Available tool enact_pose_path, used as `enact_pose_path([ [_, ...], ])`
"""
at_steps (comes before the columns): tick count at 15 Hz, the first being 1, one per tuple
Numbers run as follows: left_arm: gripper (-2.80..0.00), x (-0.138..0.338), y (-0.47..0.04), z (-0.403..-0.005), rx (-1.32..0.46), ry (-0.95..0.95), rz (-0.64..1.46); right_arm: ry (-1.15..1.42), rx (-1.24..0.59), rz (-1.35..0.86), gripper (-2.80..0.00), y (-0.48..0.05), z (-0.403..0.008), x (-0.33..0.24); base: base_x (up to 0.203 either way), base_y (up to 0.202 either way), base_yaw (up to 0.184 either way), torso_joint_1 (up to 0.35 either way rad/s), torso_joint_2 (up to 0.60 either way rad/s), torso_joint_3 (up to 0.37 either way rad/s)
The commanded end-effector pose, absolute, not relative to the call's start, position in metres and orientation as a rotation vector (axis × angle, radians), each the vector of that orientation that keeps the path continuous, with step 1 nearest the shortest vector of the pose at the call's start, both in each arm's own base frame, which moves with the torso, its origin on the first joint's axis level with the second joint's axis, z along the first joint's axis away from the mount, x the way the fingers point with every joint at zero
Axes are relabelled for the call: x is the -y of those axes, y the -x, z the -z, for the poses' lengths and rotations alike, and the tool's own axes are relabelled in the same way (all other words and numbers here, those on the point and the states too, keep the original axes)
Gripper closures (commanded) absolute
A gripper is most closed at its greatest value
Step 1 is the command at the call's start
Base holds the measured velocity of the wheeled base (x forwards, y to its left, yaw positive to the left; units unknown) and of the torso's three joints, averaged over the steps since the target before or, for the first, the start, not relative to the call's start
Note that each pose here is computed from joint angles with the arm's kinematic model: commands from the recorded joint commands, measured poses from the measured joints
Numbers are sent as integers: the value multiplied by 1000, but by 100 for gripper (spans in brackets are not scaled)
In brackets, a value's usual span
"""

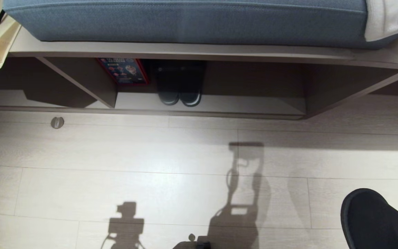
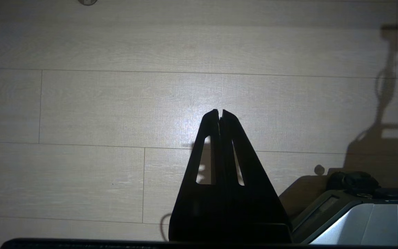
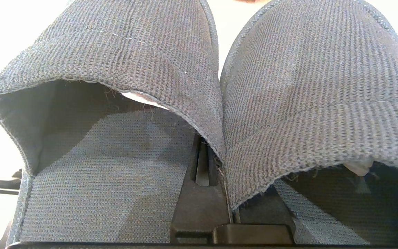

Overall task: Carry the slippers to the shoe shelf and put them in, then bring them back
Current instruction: Place the slippers on the floor

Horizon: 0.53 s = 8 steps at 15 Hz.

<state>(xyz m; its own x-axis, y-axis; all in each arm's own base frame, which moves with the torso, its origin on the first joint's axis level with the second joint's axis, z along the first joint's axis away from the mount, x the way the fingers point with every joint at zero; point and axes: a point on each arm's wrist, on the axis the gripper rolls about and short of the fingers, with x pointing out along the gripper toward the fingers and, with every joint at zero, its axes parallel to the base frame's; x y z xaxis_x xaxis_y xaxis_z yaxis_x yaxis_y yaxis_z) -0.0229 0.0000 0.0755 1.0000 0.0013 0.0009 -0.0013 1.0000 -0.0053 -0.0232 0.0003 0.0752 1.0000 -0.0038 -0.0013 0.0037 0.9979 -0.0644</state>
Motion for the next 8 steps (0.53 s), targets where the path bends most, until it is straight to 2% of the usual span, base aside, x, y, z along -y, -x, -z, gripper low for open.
enact_pose_path([
  [1, 0, 0, 23, -75, -1, 6, -3, 66, -6, 3, 0, 23, -75, 0, 0, 0, 0, 2, 7, 203],
  [8, 0, 0, 23, -75, -2, 6, -2, 61, -5, 3, 0, 23, -75, 0, 0, 0, 0, 2, 2, 204],
])
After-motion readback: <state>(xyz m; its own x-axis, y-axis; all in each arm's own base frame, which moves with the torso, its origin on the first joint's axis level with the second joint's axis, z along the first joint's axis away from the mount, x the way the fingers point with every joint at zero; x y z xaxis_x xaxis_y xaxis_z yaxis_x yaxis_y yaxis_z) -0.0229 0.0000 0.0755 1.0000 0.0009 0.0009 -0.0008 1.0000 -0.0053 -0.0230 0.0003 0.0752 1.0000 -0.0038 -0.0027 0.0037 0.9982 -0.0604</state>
